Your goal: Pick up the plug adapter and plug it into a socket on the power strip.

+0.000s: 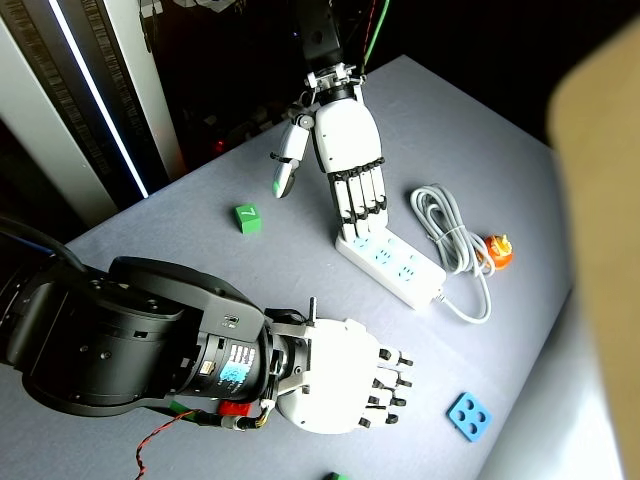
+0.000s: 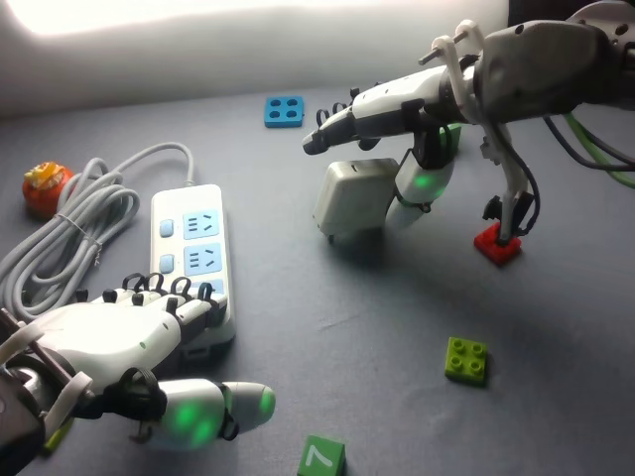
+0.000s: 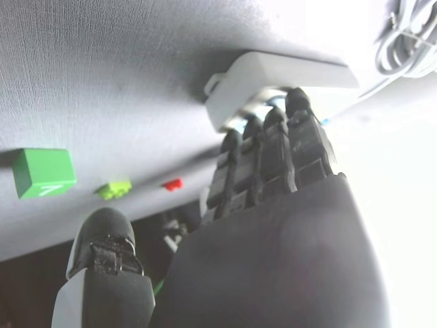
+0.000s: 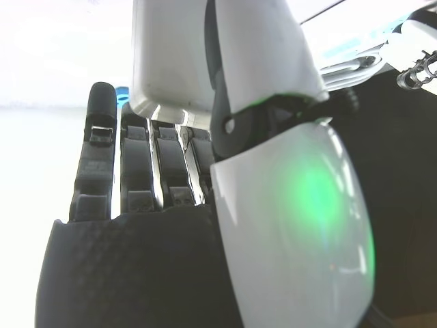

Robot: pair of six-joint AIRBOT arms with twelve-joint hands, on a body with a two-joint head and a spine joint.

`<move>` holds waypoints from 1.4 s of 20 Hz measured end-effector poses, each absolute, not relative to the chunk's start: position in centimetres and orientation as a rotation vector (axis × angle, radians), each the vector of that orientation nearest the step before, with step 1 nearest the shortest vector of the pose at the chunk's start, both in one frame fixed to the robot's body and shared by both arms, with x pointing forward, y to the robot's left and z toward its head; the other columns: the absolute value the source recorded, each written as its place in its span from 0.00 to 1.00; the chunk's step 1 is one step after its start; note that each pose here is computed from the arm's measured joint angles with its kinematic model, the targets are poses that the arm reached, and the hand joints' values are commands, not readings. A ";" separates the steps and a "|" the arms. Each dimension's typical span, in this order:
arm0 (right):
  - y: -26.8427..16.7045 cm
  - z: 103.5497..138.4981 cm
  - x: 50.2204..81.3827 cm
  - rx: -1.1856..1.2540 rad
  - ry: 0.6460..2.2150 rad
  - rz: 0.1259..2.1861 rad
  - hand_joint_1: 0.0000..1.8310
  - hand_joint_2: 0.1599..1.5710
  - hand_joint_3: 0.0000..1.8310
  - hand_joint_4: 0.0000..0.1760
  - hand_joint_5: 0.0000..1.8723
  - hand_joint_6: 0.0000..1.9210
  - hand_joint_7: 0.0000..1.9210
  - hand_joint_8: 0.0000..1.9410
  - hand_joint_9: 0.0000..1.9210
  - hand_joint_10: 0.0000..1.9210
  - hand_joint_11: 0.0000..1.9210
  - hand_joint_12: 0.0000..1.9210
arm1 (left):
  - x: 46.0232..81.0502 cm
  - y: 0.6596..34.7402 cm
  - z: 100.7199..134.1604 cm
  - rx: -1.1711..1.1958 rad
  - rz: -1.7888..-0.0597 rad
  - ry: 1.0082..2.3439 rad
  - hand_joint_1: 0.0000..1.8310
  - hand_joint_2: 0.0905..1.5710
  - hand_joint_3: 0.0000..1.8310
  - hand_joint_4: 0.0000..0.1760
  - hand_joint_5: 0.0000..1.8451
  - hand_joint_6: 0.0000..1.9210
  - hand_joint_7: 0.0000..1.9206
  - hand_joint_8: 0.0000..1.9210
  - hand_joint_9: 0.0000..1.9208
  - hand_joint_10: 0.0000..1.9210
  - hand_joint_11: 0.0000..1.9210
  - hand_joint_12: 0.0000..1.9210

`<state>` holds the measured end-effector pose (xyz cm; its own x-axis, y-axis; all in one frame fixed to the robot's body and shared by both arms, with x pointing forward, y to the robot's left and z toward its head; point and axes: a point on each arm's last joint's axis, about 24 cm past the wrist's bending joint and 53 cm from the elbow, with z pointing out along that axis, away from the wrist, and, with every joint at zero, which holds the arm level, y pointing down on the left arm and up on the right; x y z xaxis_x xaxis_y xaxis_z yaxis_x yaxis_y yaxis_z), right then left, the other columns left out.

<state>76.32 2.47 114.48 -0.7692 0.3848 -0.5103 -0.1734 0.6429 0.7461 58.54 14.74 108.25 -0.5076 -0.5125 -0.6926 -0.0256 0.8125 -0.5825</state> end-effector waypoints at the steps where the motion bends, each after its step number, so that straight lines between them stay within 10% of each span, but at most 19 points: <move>1: 2.6 114.3 76.3 0.174 2.199 1.095 0.79 0.56 0.00 0.00 0.07 0.00 0.03 0.00 0.03 0.00 0.00 0.31 | 58.5 14.7 108.2 -0.399 -0.637 2.032 0.00 0.70 0.00 0.00 0.01 0.00 0.02 0.00 0.00 0.00 0.00 0.05; 28: 3.5 113.7 76.6 0.298 2.189 1.178 0.79 0.56 0.00 0.00 0.08 0.00 0.05 0.00 0.04 0.00 0.00 0.36 | 58.5 14.4 108.3 -0.384 -0.636 2.030 0.00 0.70 0.00 0.00 0.04 0.00 0.05 0.00 0.05 0.00 0.00 0.12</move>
<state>76.56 3.48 113.68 -0.7779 0.4677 -0.4196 -0.0925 0.5753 0.8127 58.47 14.39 108.31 -0.5076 -0.5044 -0.6985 -0.0157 0.8160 -0.5779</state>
